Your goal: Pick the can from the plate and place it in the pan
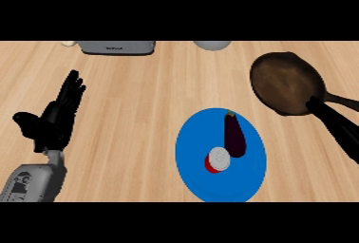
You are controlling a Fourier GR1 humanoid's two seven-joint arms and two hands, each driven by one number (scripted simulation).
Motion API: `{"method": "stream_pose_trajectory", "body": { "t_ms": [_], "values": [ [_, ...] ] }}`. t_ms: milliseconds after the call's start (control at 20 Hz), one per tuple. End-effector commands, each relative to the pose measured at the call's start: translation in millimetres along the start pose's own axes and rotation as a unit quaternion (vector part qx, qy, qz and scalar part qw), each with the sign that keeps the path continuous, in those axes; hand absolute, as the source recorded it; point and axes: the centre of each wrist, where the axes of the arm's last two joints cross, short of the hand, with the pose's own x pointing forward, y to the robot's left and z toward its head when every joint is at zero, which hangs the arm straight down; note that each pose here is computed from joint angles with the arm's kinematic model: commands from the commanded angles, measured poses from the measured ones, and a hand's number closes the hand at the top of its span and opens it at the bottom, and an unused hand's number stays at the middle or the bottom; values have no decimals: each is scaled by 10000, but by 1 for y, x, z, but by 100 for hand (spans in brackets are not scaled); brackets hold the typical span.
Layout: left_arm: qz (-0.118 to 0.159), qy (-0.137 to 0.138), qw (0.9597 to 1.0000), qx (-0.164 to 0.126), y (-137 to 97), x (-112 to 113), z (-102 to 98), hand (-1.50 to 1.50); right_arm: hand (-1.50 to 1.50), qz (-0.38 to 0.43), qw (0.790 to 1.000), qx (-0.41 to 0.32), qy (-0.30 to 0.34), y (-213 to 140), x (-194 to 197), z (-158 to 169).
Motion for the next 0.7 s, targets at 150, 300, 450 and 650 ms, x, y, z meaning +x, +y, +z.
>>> {"method": "stream_pose_trajectory", "body": {
  "t_ms": [150,300,450,650],
  "values": [
    [49,53,9999,-78,-9,3,-14,0,-150,-246,9974,574,-349,24,35,-24],
    [0,-23,10000,55,6,3,-9,0,-150,14,9979,637,-75,41,48,-28],
    [20,-65,10000,-29,9,7,-1,0,-150,-17,9972,682,313,58,49,-46],
    [-96,-94,9999,103,-1,-4,-6,0,-150,8,9965,701,464,70,47,-45]
  ]
}}
